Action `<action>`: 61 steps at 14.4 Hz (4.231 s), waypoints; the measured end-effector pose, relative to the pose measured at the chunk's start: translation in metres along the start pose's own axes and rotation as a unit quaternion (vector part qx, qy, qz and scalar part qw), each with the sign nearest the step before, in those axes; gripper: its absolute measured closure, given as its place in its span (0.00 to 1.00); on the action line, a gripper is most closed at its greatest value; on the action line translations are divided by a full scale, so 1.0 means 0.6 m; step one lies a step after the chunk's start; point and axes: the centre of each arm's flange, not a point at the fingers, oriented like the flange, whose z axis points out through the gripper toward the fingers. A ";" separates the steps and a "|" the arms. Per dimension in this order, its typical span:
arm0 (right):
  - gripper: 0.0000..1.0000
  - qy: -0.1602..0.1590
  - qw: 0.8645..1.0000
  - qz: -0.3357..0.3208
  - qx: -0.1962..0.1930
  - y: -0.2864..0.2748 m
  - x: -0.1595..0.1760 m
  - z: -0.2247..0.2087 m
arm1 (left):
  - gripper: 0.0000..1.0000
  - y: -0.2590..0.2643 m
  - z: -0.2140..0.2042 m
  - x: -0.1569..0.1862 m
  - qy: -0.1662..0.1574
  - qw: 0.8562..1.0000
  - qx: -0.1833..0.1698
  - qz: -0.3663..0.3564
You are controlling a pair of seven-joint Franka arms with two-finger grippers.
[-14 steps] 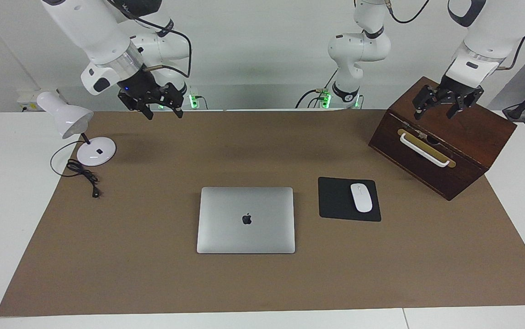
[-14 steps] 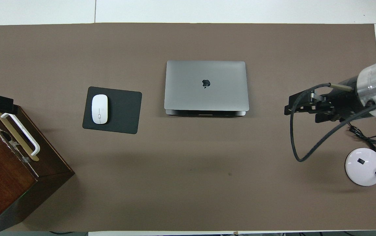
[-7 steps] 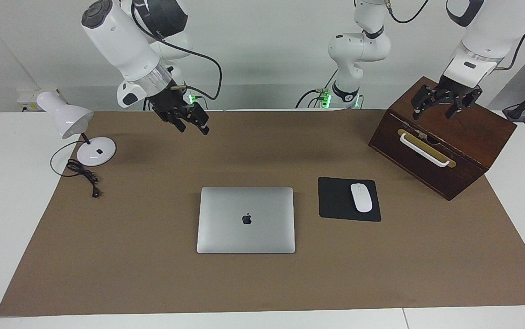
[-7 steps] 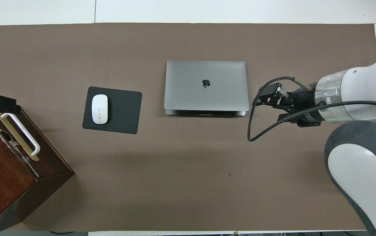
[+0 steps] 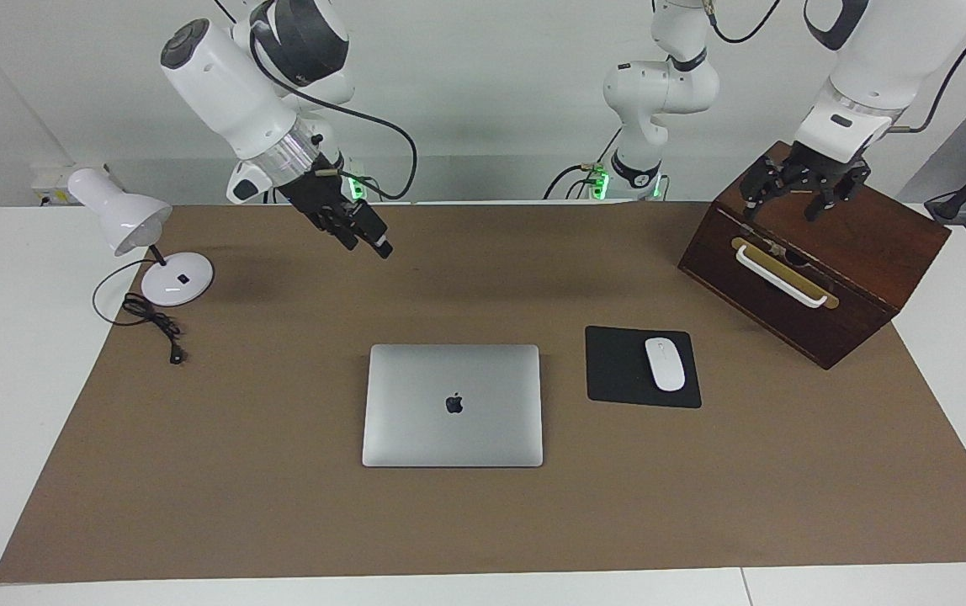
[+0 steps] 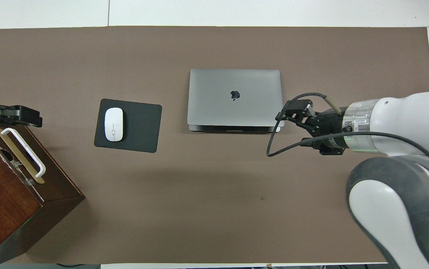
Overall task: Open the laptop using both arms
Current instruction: 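Reach the right gripper toward the laptop's side edge nearest it, then move the left gripper to the laptop's front edge while the right gripper holds, then press the left gripper on the laptop base while the right gripper grips lid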
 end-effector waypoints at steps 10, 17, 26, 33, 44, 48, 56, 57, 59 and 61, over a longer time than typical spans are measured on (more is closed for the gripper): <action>0.00 0.027 0.999 0.029 0.022 0.009 -0.014 0.136 | 0.99 0.063 0.034 0.014 0.087 0.993 -0.077 -0.027; 0.00 0.033 0.996 0.076 0.036 0.060 -0.005 0.178 | 0.99 0.184 0.162 0.035 0.181 0.979 -0.085 0.038; 0.00 0.066 0.984 0.141 0.090 0.075 -0.019 0.256 | 0.99 0.302 0.367 -0.089 0.286 0.941 -0.081 0.163; 0.00 0.083 0.974 0.171 0.125 0.102 -0.006 0.341 | 0.99 0.352 0.448 -0.178 0.332 0.905 -0.070 0.256; 0.00 0.079 0.969 0.173 0.160 0.058 0.017 0.345 | 0.99 0.401 0.556 -0.191 0.331 0.897 -0.065 0.287; 0.00 0.078 0.969 0.174 0.159 0.059 0.017 0.346 | 0.99 0.423 0.577 -0.158 0.334 0.895 -0.064 0.288; 0.00 0.078 0.969 0.173 0.155 0.062 0.019 0.354 | 0.99 0.434 0.579 -0.136 0.341 0.893 -0.063 0.287; 0.00 0.078 0.969 0.173 0.155 0.061 0.019 0.354 | 0.99 0.435 0.583 -0.133 0.340 0.893 -0.063 0.286; 0.00 0.078 0.969 0.173 0.156 0.061 0.019 0.353 | 0.99 0.436 0.585 -0.125 0.343 0.893 -0.062 0.285; 0.00 0.078 0.969 0.173 0.156 0.060 0.019 0.353 | 0.99 0.436 0.584 -0.118 0.345 0.893 -0.061 0.283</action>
